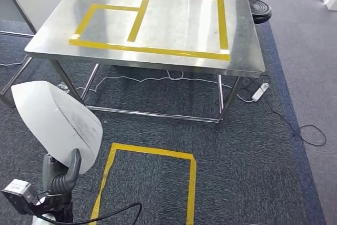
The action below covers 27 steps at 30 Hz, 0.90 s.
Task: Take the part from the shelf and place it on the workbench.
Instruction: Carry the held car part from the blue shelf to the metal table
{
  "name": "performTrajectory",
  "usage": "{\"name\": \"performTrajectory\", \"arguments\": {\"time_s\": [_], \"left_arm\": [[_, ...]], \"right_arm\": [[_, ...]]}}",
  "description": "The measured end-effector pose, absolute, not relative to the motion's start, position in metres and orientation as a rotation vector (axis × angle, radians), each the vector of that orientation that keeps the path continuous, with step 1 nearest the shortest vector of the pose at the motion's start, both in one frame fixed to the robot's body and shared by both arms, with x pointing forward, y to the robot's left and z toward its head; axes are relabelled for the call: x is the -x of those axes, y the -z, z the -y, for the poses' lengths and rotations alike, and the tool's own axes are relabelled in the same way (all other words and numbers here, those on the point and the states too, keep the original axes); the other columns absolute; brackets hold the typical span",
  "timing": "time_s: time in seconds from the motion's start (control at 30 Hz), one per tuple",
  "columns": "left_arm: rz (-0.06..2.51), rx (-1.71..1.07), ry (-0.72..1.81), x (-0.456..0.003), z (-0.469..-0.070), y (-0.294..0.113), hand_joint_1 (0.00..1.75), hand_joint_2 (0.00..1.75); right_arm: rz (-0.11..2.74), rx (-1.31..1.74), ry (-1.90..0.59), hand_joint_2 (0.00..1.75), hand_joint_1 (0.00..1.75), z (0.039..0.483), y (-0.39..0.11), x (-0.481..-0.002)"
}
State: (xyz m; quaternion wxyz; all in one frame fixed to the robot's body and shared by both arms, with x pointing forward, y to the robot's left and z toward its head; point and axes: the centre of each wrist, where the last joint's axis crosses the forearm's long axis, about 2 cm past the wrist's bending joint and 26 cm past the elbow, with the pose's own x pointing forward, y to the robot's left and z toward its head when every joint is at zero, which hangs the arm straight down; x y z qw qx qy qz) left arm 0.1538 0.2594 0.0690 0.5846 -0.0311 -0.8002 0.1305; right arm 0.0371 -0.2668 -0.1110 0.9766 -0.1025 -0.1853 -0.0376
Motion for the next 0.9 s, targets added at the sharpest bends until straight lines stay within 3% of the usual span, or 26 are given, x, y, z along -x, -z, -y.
{"name": "performTrajectory", "arguments": {"time_s": [0.9], "left_arm": [[1.879, 0.072, -0.293, -0.1553, -0.2593, -0.0694, 1.75, 1.75]], "right_arm": [[0.374, 0.204, 0.075, 1.75, 0.0, 0.2673, 0.1113, -0.0344]]}}
